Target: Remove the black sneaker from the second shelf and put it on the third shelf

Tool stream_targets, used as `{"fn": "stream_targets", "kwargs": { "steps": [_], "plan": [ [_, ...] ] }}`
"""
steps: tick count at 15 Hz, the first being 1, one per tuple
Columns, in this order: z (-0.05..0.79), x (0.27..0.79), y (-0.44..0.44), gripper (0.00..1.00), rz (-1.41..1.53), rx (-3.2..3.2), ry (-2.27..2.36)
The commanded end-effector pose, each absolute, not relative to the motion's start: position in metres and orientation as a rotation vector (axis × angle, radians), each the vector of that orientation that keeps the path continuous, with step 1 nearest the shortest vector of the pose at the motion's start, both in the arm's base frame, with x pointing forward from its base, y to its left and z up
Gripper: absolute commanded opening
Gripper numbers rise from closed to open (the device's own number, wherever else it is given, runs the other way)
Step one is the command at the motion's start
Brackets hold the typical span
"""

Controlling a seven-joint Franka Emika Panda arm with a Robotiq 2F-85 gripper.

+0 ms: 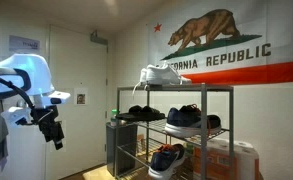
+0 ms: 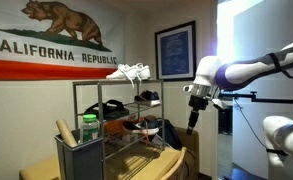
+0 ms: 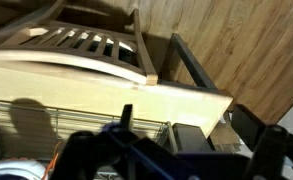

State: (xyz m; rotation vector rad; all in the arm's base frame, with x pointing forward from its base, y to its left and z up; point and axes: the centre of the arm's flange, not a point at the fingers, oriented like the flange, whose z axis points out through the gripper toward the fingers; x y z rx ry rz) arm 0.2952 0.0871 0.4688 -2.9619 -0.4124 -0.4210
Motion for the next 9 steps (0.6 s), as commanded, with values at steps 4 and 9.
{"fn": "stream_targets", "kwargs": {
  "steps": [4, 9],
  "plan": [
    [0.4595, 0.2946, 0.0867, 1.0, -0.387, -2.969, -0.411],
    [0.462, 0.3034, 0.0892, 1.0, -0.405, -2.977, -0.399]
  ]
}}
